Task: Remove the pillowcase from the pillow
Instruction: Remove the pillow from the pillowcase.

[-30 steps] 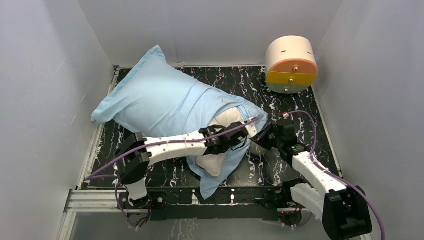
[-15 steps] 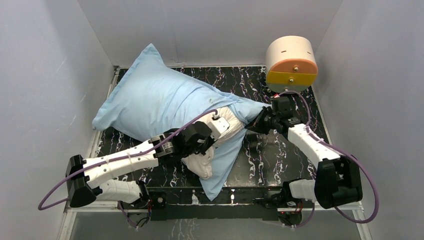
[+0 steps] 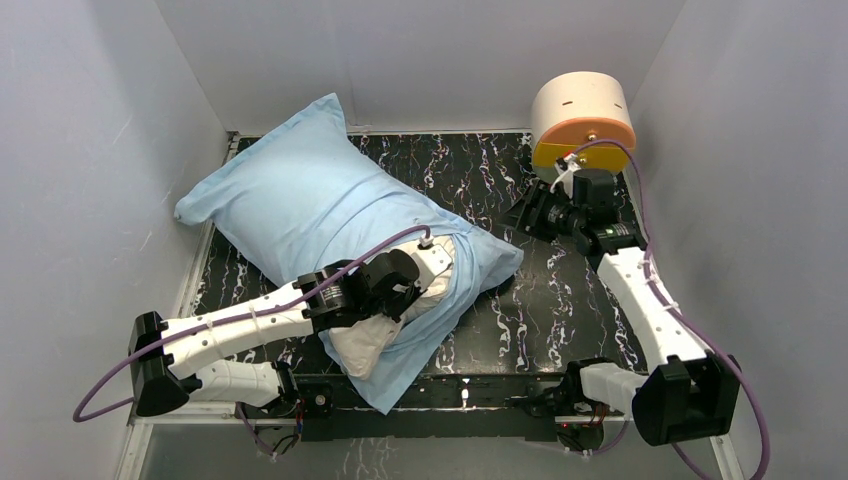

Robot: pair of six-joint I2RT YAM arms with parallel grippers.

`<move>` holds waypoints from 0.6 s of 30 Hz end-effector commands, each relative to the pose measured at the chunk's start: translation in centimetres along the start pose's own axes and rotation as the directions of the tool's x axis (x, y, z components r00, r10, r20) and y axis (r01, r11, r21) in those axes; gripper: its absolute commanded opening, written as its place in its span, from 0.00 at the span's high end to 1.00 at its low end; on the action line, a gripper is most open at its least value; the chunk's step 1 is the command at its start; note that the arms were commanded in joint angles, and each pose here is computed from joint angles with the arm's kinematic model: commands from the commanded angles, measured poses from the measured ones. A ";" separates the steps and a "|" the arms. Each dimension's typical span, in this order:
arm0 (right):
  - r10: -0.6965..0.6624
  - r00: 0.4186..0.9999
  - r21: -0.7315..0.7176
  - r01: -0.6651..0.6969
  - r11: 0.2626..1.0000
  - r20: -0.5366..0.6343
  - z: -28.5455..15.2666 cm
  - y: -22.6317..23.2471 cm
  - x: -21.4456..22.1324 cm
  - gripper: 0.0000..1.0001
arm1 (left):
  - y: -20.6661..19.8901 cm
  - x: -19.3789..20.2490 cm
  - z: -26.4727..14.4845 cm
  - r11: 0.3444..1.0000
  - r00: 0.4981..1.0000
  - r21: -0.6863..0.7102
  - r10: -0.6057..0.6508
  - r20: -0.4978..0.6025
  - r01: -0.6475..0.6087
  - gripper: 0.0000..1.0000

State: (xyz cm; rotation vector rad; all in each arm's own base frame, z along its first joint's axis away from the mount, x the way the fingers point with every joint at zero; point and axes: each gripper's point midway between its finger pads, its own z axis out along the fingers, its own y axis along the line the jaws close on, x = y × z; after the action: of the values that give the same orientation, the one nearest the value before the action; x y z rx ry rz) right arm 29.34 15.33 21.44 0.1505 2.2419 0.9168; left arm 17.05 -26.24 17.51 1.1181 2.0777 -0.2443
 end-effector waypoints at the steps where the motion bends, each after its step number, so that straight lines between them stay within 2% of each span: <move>1: -0.092 0.991 -0.046 0.088 0.995 -0.096 1.2 2.6 1.6 0.34 | 0.8 -1.7 -1.0 0.999 0.999 -0.021 -0.029 0.042 0.030 1.00; 4: -0.156 0.977 0.005 0.158 0.987 -0.147 3.3 3.9 3.9 0.34 | 0.7 -1.8 -1.0 0.999 0.999 -0.021 -0.034 0.042 0.035 1.00; 7: -0.162 0.944 0.179 0.219 0.959 -0.289 5.0 1.8 6.4 0.45 | 0.8 -2.0 -0.9 0.999 0.999 -0.024 -0.034 0.040 0.035 1.00; 9: -0.148 0.940 0.291 0.241 0.926 -0.307 5.4 0.1 6.8 0.67 | 0.9 -1.9 -1.0 0.999 0.999 -0.034 -0.033 0.038 0.034 1.00; 11: -0.151 0.960 0.439 0.243 0.865 -0.234 4.7 -2.5 5.4 0.91 | 1.5 -1.7 -1.0 0.997 0.999 -0.066 -0.034 0.033 0.036 1.00; 12: -0.163 0.974 0.542 0.225 0.810 -0.160 3.8 -4.1 3.7 0.96 | 1.9 -1.7 -1.2 0.995 0.999 -0.089 -0.035 0.031 0.037 1.00; 13: -0.174 0.979 0.616 0.201 0.762 -0.105 2.8 -5.7 2.3 0.99 | 2.3 -1.4 -1.4 0.994 0.999 -0.106 -0.037 0.025 0.040 1.00; 15: -0.160 0.987 0.671 0.120 0.732 -0.003 1.6 -8.5 -0.6 1.00 | 2.8 -1.1 -1.8 0.990 0.999 -0.133 -0.046 0.019 0.049 1.00; 16: -0.116 0.992 0.685 0.052 0.726 0.047 1.1 -10.4 -1.9 1.00 | 3.1 -0.9 -2.3 0.988 0.998 -0.145 -0.057 0.022 0.060 1.00; 18: 0.001 0.997 0.629 -0.053 0.776 0.082 1.3 -13.1 -2.9 1.00 | 3.7 -0.5 -3.2 0.982 0.996 -0.167 -0.087 0.036 0.092 1.00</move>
State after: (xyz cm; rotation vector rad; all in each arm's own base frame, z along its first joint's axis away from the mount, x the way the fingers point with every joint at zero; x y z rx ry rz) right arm 30.61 16.87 14.65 0.1673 2.5156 0.3847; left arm 17.54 -26.15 17.79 1.0701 2.0942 -0.2160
